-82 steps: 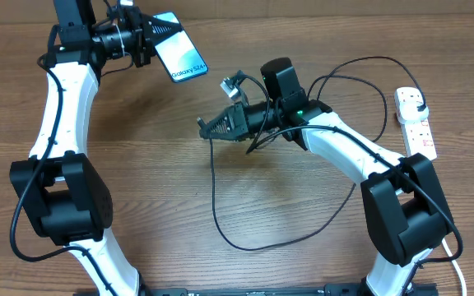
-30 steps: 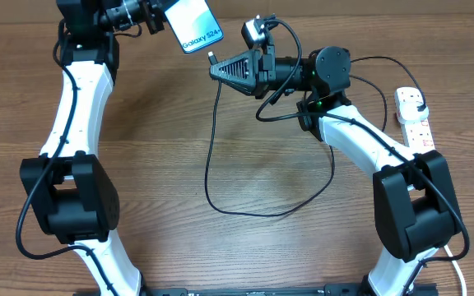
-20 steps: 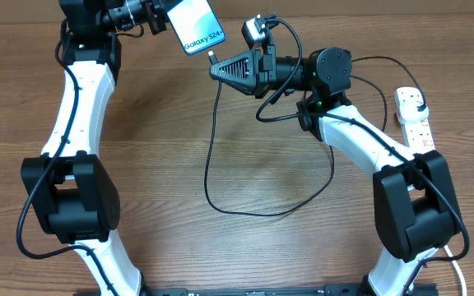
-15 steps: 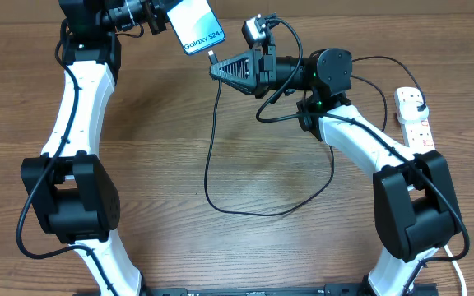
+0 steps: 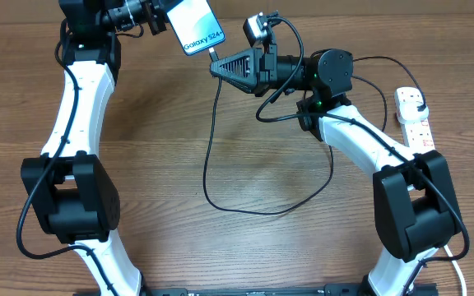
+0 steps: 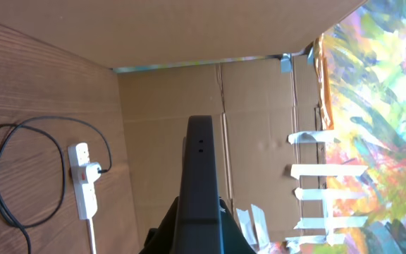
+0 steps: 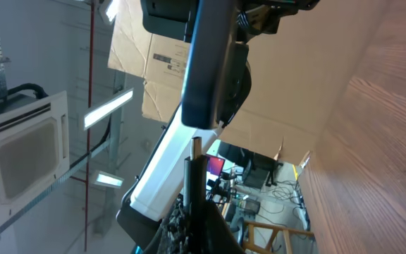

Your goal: Plug charger to phone and switch on socket

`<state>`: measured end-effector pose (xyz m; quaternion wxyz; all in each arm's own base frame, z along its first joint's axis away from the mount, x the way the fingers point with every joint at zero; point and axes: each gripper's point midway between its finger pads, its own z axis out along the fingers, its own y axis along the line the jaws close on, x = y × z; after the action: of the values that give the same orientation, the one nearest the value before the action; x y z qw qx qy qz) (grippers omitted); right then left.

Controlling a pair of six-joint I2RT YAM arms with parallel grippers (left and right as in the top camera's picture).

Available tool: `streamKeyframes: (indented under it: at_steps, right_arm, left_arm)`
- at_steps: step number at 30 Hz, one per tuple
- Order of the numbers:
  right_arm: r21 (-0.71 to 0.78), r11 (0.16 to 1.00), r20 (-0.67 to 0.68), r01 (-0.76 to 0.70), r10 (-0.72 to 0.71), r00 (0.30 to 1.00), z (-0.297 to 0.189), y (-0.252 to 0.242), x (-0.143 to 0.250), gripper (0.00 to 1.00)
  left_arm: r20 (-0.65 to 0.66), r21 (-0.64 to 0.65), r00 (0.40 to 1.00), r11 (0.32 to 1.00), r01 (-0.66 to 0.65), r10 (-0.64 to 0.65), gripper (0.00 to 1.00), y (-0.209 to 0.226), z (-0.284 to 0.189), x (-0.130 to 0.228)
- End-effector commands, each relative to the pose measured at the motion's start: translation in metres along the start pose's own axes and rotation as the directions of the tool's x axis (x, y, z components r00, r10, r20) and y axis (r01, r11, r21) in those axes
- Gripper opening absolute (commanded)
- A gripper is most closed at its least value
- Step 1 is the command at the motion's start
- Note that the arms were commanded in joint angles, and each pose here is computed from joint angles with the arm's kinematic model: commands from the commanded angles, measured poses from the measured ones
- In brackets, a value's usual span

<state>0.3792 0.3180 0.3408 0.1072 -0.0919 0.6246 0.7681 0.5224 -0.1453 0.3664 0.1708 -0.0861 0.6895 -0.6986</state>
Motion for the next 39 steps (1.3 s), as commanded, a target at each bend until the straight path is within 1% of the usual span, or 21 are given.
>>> streamKeyframes:
  at_steps: [1, 39]
  right_arm:
    - [-0.026, 0.999, 0.012, 0.043, -0.043, 0.999, 0.003, 0.022, -0.001, 0.04]
    - [-0.026, 0.999, 0.019, 0.04, -0.04, 0.999, 0.003, 0.021, -0.002, 0.04]
  left_arm:
    - [-0.008, 0.016, 1.0, 1.0, -0.021, 0.021, 0.04, -0.018, -0.001, 0.004]
    - [0.008, 0.02, 1.0, 1.0, -0.019, 0.019, 0.04, -0.019, 0.011, 0.006]
